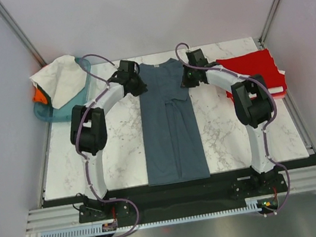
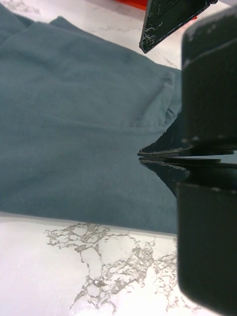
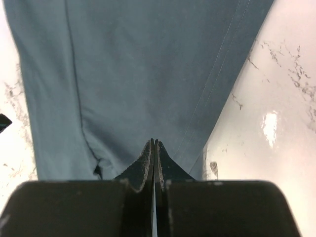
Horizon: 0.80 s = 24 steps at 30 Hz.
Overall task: Fold and stack the t-shirts
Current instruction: Fold the tshirt
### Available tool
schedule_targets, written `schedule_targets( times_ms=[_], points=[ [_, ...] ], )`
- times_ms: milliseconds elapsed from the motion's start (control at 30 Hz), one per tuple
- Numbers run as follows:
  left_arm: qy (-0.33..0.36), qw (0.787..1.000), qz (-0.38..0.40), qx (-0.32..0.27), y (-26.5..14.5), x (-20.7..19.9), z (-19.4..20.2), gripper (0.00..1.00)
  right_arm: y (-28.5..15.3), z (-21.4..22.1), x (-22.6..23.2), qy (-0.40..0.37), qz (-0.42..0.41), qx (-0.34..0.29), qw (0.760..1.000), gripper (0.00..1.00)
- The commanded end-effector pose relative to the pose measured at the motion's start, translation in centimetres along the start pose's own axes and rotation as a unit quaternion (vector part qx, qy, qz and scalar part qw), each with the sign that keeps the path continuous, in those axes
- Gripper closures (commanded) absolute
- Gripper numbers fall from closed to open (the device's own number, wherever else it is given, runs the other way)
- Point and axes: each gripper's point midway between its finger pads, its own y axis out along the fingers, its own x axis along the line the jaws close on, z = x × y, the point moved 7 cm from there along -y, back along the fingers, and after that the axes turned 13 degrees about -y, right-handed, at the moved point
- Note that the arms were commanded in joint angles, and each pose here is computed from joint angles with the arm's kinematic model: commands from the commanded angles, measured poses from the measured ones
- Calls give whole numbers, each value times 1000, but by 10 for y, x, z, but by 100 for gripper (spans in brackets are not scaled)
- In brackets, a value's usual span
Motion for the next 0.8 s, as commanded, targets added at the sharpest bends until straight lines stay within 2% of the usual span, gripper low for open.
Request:
schedule_targets(
  times_ms=[0,400,533,767],
  points=[
    [10,1000,-9,17,12,0,-5,98,12,-10,0,6,6,-10,1000,100],
    [-18,997,-39,66,75,29,-13,98,52,-2,-14,19,30,9,999,100],
    [-33,997,-36,67,89,35,-26,98,63,-6,-23,30,34,7,999,100],
    [-54,997,-1,60,106,23,-44,98,88,-21,-33,39,24,3,999,100]
  ],
)
